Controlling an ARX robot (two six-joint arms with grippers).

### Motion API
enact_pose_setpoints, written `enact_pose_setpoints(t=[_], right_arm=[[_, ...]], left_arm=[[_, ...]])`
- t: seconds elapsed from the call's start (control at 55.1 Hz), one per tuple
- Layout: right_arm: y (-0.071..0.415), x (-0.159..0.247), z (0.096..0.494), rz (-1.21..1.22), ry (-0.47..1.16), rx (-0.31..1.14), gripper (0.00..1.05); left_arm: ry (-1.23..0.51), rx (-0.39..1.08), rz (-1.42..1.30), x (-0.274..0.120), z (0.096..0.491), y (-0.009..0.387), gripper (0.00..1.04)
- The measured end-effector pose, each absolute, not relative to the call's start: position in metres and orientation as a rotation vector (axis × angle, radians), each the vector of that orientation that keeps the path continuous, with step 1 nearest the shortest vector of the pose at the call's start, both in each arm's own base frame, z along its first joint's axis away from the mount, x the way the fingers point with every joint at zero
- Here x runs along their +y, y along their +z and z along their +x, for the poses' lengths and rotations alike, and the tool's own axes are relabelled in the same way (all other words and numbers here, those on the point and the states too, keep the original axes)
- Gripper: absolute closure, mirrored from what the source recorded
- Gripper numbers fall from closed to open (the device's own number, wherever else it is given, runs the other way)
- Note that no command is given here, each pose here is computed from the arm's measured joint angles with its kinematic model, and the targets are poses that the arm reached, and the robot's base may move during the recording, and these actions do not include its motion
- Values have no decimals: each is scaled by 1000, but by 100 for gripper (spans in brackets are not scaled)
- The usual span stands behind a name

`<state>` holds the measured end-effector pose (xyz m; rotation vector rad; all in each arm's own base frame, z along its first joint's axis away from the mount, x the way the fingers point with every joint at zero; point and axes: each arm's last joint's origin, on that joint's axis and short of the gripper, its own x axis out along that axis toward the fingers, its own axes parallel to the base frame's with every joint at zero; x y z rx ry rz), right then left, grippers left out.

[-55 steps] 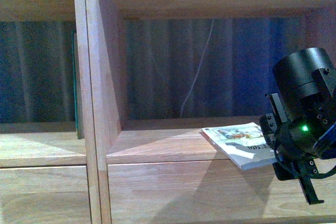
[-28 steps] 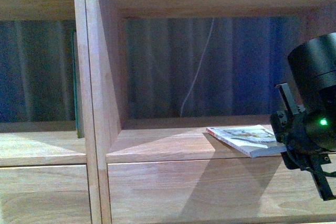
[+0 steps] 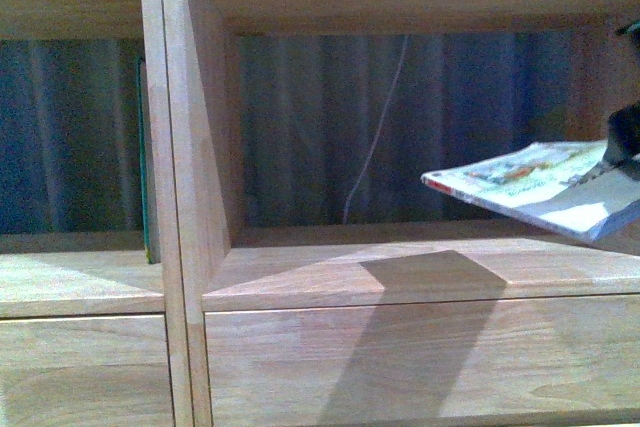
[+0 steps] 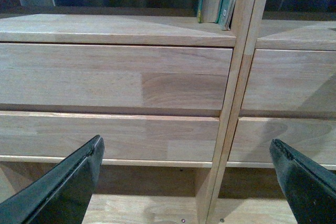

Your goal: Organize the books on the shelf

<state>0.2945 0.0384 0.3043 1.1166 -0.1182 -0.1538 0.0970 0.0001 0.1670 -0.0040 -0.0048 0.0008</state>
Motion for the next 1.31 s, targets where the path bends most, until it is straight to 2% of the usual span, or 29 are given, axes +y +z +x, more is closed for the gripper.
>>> enact_pose_setpoints(t=[0.327,0.672,0.853,0.889,0.962,1.035,1.307], right_arm=[[343,62,231,977,17,-246,89],[349,105,191,897,138,-234,89],[343,129,189,871,219,-197,89],[340,132,190,865,227,-188,89],[337,136,193,855,228,-177,89],[335,140,195,847,239,-168,89],[334,150,208,835,286,-152,89]], left_arm=[[1,-5,-4,0,97,167,7],[0,-5,-4,0,97,167,7],[0,-4,-4,0,97,167,7],[-57,41,-15,0,97,166,7],[-220,221,-74,0,101,169,7],[-316,272,-114,-1,110,176,7],[-332,156,-117,-4,166,234,7]])
